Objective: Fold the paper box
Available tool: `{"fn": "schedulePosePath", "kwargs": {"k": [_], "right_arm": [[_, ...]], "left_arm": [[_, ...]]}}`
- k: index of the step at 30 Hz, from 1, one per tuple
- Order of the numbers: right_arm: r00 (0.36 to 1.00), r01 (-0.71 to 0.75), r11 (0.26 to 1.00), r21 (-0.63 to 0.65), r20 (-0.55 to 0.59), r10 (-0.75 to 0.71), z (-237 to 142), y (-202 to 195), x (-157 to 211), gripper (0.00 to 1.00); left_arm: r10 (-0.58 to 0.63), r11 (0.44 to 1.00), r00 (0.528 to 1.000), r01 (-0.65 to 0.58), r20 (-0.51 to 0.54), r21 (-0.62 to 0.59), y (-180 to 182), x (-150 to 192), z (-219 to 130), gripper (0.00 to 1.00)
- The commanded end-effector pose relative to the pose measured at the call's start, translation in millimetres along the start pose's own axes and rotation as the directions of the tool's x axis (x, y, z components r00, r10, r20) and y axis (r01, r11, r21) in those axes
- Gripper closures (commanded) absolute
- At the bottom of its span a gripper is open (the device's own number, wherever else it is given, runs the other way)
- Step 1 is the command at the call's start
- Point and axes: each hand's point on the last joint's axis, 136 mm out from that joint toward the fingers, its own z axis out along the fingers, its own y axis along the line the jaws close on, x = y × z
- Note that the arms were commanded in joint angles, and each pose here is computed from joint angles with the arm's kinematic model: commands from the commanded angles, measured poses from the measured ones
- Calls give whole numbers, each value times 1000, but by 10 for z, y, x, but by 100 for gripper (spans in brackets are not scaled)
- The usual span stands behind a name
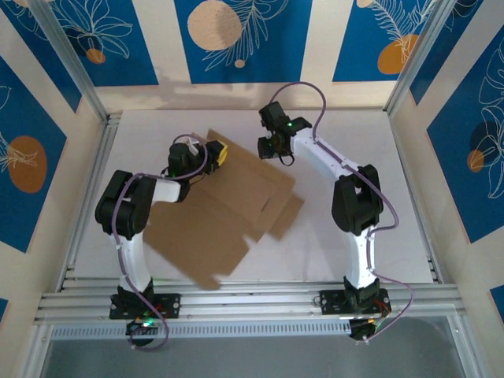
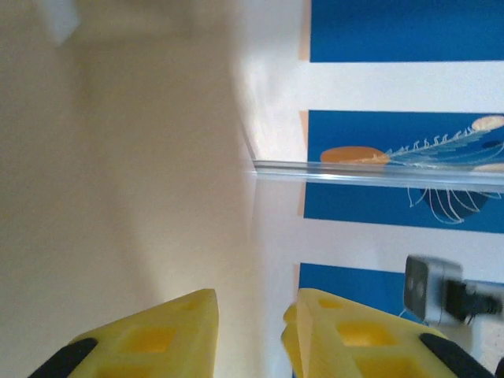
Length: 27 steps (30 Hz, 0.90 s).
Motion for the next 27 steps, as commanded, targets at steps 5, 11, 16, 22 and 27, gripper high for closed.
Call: {"fn": "schedulePosePath", "kwargs": {"k": [5,11,16,22,27], "right_arm": [[989,-35,999,-36,143,40,-259,112,-71,51],[991,-116,889,-443,-109,74,-83,309,-1,40],[978,-106,886,-451,-209,11,410,165,28,29],[940,-224,743,-631,-342,-8,722,308,70,28],[931,-258,644,-720,-362,-33,733,472,128,31]], "left_arm": [[79,993,996,-81,30,91,-241,96,-100,68],[192,972,981,-194,-24,-135,-72,174,-268,73],[311,894,949,-310,-50,-324,99,206,-561,74],[212,926,972,-231,-98,-298,340,280,-467,76],[193,923,975,-218,-109,-318,469,286,-442,78]]}}
